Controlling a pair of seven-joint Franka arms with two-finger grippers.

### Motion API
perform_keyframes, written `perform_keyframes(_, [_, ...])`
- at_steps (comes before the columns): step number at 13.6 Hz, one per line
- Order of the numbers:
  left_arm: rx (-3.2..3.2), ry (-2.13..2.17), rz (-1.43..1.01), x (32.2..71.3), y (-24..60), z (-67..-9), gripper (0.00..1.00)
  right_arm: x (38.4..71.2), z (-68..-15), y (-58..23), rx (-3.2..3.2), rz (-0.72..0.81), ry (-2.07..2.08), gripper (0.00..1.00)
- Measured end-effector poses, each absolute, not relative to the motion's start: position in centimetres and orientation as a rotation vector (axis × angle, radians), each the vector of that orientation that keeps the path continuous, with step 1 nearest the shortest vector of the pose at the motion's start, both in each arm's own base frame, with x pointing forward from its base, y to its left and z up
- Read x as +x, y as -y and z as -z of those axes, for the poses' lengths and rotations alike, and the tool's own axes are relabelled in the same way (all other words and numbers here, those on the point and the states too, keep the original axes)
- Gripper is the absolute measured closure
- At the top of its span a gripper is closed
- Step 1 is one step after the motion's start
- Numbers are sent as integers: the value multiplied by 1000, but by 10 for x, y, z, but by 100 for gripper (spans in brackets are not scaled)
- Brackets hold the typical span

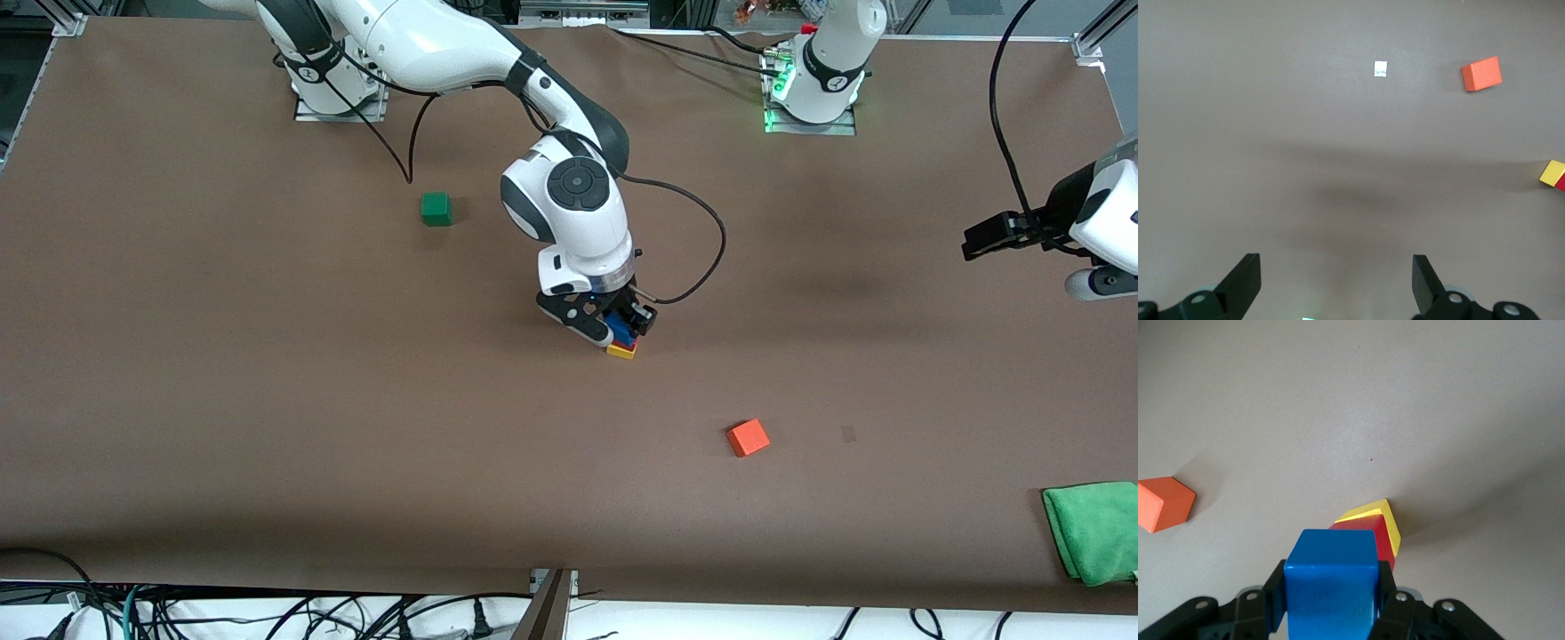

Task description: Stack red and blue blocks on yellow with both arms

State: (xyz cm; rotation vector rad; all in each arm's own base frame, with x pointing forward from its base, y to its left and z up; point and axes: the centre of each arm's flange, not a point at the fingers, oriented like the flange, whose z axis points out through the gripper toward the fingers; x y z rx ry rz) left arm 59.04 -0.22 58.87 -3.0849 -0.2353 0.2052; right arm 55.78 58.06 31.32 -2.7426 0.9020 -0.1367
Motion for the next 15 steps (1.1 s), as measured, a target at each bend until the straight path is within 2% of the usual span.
perform_keyframes(4, [-3085, 235, -205, 590, 2, -589, 0, 557, -308, -583, -2736, 142, -895, 44])
perform_keyframes(5, [-3085, 235, -205, 590, 2, -589, 0, 557, -308, -583, -2734, 143, -895, 37])
perform_keyframes(9, [-3085, 237, -205, 590, 2, -589, 0, 557, -310, -584, -2728, 147, -893, 0])
perform_keyframes(15, [-3085, 237, -205, 590, 1, -589, 0, 574, -331, -566, -2753, 133, -913, 0])
